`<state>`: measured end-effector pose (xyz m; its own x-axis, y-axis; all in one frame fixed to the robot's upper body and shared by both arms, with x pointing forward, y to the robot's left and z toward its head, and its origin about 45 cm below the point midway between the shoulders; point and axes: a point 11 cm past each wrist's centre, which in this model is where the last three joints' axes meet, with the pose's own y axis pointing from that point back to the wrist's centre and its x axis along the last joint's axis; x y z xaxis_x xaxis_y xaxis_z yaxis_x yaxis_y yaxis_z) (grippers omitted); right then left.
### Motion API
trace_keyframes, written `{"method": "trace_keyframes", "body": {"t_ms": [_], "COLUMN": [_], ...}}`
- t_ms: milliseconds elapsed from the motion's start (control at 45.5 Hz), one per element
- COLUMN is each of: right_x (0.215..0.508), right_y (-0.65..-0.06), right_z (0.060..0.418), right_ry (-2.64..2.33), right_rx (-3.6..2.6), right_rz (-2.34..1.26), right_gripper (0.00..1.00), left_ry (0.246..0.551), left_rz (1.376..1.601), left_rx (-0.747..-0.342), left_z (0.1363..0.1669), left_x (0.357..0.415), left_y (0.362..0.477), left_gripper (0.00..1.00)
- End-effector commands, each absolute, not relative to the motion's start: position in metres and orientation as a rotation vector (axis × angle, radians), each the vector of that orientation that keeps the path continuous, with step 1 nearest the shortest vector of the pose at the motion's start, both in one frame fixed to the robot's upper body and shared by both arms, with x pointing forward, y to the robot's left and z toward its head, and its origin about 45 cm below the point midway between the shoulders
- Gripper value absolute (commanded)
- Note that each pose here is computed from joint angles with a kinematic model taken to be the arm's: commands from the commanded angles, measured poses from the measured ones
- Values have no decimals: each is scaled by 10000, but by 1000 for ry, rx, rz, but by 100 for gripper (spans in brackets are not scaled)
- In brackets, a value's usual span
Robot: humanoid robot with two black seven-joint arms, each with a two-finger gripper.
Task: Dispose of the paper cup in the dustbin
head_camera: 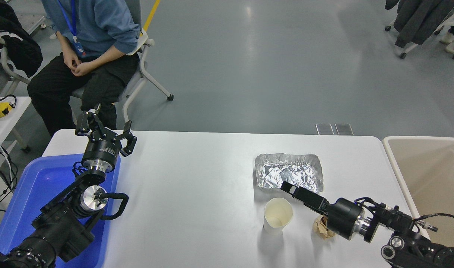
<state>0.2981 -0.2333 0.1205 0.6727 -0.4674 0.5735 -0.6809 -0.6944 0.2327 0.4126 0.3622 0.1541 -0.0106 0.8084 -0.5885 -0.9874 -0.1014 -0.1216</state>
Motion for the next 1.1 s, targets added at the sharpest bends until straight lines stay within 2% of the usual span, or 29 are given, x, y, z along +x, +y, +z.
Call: {"method": "trace_keyframes", "body": {"t_ms": [0,88,440,571,593,637,659,835,923,1011,1077], "right_x": [3136,3154,3057,3026,3023,3008,2998,2916,2882,2875,2884], "right_y": [-2367,-2420,-2593,-2579,-2576,-2569,-2560,-2503,-2451,-2418,-2396], "right_z": [1106,1106,1056,1046,1046,1033,1033,973,944,931,912], "right_ry": [-833,-804,-717,-700,-694,-684,-683,-676,-670,-671,-674], "right_rx": [2382,2359,2320,2330,2331,2331,2336,2366,2380,2387,2384], "right_rz": [764,786,826,835,840,843,842,822,816,818,822], "right_gripper": [100,100,100,100,100,100,100,100,100,97,94], "left_ry": [376,377,376,377,376,377,376,377,376,377,376], "left_rz": [1569,1571,1570,1571,1569,1571,1569,1571,1570,1571,1570], "left_rx": [-615,-613,-614,-613,-615,-613,-615,-613,-614,-613,-614], "left_z": [1546,1538,1545,1538,1546,1538,1546,1538,1545,1538,1545], "left_x": [4129,4124,4129,4124,4129,4124,4129,4124,4129,4124,4129], "left_y": [3619,3622,3621,3622,3619,3622,3619,3622,3621,3622,3621], "left_gripper": [100,100,100,100,100,100,100,100,100,100,100]}}
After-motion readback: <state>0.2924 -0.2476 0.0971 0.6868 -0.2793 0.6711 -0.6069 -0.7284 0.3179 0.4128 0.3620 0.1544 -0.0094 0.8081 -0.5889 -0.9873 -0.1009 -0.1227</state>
